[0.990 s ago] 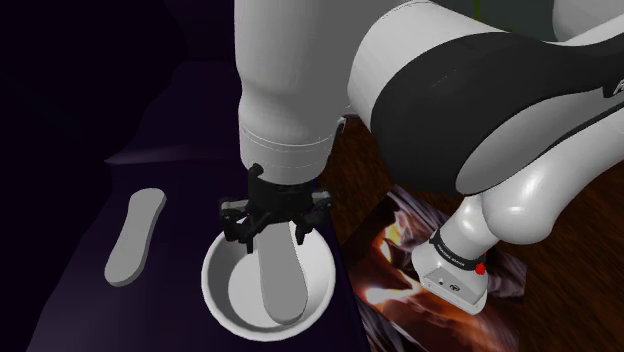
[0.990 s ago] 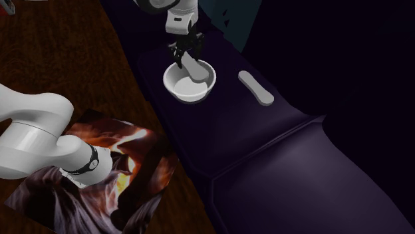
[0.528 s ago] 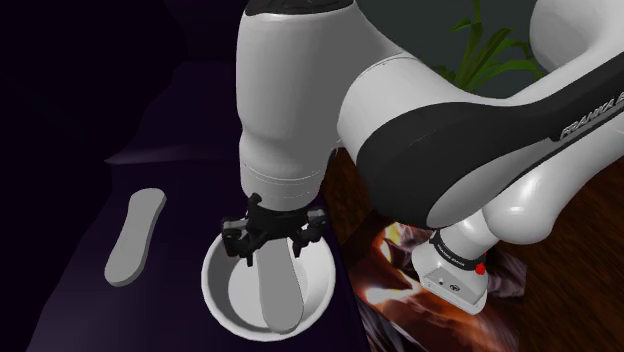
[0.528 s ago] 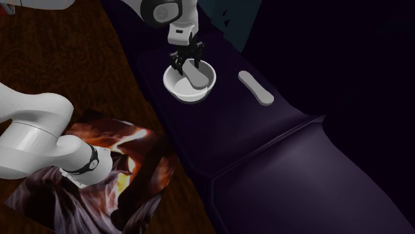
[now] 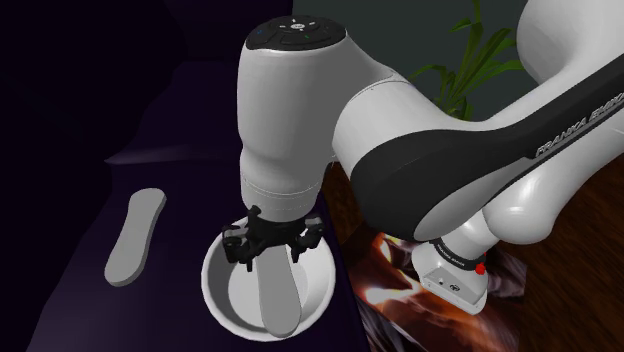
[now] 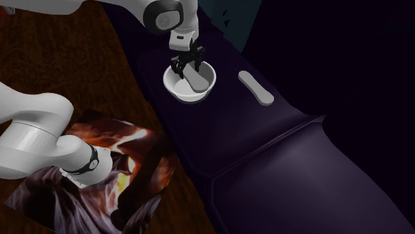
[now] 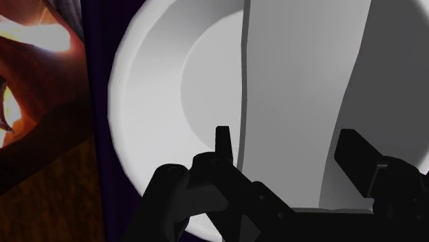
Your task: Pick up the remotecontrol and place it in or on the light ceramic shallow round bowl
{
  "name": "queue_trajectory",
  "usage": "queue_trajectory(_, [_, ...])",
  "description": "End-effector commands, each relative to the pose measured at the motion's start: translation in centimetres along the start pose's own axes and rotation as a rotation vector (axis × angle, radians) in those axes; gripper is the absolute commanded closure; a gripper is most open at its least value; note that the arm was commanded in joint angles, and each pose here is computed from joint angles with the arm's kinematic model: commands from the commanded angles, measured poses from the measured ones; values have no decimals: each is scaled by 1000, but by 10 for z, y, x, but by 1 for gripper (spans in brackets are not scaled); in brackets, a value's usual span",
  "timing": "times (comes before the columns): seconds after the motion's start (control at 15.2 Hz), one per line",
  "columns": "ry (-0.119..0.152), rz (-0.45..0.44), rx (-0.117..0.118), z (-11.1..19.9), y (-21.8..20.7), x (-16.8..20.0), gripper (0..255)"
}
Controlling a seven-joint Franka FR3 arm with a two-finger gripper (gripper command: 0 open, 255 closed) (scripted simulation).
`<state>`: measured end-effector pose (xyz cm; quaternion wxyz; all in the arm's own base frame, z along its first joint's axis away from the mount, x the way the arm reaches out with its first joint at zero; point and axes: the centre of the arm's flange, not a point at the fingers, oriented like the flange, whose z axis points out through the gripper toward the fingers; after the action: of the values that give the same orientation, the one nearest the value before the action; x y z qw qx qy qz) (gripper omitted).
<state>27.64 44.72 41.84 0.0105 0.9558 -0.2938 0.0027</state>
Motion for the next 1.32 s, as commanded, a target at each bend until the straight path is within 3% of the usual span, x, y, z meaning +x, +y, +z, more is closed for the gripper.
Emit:
queue_trajectory(0.0, [0, 1, -1, 1, 0, 0, 255])
queue_trajectory(0.07, [0, 1, -1, 1, 0, 0, 255])
queue_trajectory(0.13, [0, 1, -1, 1, 0, 0, 0])
queue_trajectory(0.46, [0, 1, -1, 1, 0, 0, 0])
queue_trajectory(0.73, [0, 1, -1, -49, 0, 0, 0])
queue_trajectory(1.25, [0, 1, -1, -49, 0, 0, 0])
